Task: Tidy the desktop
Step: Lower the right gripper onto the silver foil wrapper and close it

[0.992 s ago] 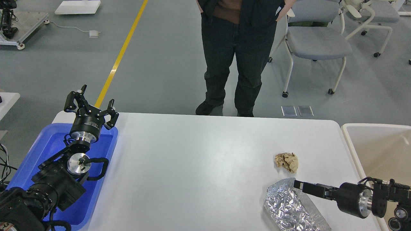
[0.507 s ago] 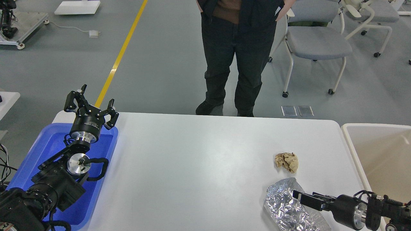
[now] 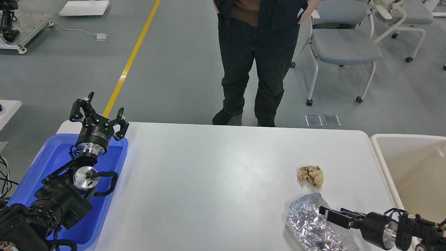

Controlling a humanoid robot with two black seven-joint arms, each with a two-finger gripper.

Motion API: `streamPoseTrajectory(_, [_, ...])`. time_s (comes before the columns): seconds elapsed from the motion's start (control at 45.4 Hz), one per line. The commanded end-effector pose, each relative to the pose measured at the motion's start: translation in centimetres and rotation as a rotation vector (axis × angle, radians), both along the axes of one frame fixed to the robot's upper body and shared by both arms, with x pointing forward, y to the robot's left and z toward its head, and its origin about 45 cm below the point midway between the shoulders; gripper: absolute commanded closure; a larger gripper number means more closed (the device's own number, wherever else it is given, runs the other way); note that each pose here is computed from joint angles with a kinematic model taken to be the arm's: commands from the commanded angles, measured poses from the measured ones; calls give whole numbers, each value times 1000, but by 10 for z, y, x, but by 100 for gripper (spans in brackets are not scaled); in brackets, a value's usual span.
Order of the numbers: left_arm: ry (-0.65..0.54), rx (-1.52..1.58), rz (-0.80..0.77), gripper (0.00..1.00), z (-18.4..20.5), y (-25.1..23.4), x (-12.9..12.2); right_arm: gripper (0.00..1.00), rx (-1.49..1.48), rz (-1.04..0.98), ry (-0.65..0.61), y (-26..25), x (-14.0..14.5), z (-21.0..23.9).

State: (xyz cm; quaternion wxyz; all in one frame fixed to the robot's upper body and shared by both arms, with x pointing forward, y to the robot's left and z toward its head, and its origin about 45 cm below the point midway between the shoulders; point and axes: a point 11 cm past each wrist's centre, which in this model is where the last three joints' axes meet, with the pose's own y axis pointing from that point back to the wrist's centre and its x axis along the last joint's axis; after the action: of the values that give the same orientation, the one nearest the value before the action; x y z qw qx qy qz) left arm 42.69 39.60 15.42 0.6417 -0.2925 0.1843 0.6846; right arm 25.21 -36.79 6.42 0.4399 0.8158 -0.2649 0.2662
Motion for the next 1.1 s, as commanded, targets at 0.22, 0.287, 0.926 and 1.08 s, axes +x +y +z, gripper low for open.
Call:
streamPoseTrajectory(0.22, [0,0,0,0,0,0,0,0,-2,14,8,-13,-10,-8])
streamPoseTrajectory(0.287, [0,0,0,0,0,0,0,2,1,10,10,-14,-11,-10])
streamPoseTrajectory(0.926, [0,0,0,0,0,0,0,77,46,-49,29,-14,-14,-19])
streamPoseTrajectory(1.08, [0,0,0,0,0,0,0,100,41,-48,33,-16,-15,-19])
